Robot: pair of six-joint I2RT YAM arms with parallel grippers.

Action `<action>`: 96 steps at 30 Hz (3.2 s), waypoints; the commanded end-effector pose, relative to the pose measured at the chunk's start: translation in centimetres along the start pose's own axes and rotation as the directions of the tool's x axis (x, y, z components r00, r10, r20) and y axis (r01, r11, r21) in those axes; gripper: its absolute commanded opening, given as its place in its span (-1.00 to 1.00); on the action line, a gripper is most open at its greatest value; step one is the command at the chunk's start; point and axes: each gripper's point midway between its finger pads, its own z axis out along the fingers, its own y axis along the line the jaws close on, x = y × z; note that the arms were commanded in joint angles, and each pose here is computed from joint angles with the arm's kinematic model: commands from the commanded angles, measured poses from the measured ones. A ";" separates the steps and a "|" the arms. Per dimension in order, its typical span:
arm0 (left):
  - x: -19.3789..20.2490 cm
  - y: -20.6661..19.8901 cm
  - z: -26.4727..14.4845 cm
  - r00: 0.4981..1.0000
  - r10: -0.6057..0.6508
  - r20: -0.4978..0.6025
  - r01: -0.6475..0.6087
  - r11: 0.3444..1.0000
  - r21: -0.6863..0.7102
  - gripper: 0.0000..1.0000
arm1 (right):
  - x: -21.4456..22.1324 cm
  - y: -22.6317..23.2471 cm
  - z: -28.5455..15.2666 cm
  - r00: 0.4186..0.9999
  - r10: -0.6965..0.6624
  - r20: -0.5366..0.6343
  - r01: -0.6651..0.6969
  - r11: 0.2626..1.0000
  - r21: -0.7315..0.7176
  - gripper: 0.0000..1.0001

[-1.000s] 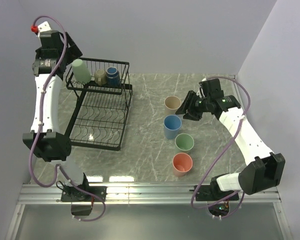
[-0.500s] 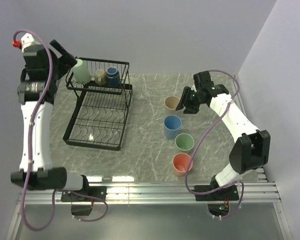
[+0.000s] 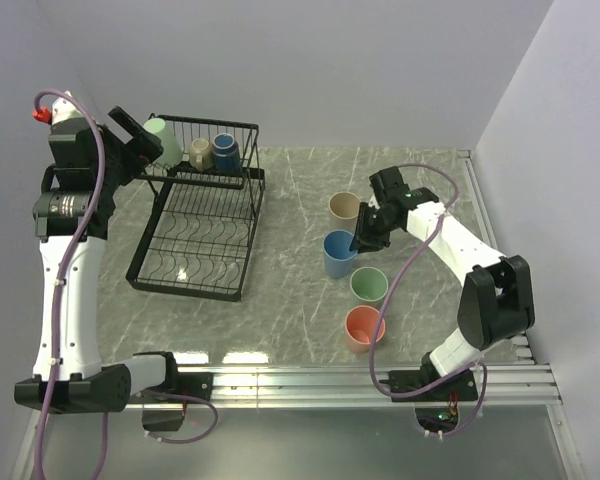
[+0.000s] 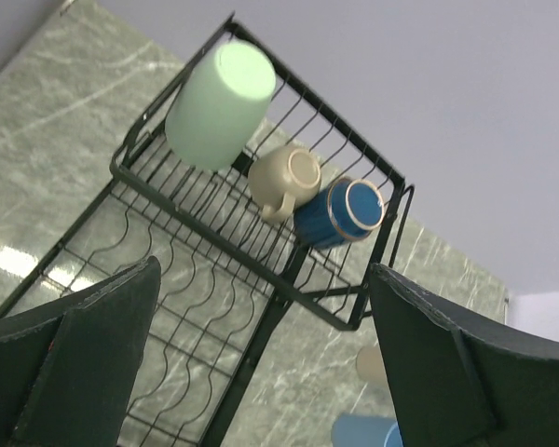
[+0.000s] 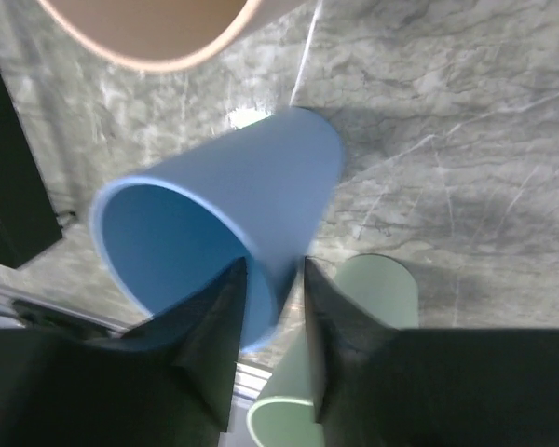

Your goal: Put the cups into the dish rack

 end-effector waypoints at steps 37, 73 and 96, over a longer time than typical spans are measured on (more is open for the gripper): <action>2.8 -16.4 -16.1 0.966 -0.008 -0.259 0.252 0.265 0.931 0.99 | -4.7 24.0 -28.6 0.993 0.098 0.064 0.036 0.269 -0.962 -1.00; 5.0 -16.6 -17.7 0.934 0.045 -0.355 0.339 0.204 0.918 0.59 | -1.4 28.7 -25.7 0.998 0.053 -0.019 -0.029 0.212 -0.977 -1.00; 4.1 -13.7 -13.2 0.966 0.175 -0.188 0.033 0.641 0.767 -0.99 | -3.0 9.7 -13.3 0.933 0.353 0.068 -0.265 0.802 -0.535 -0.04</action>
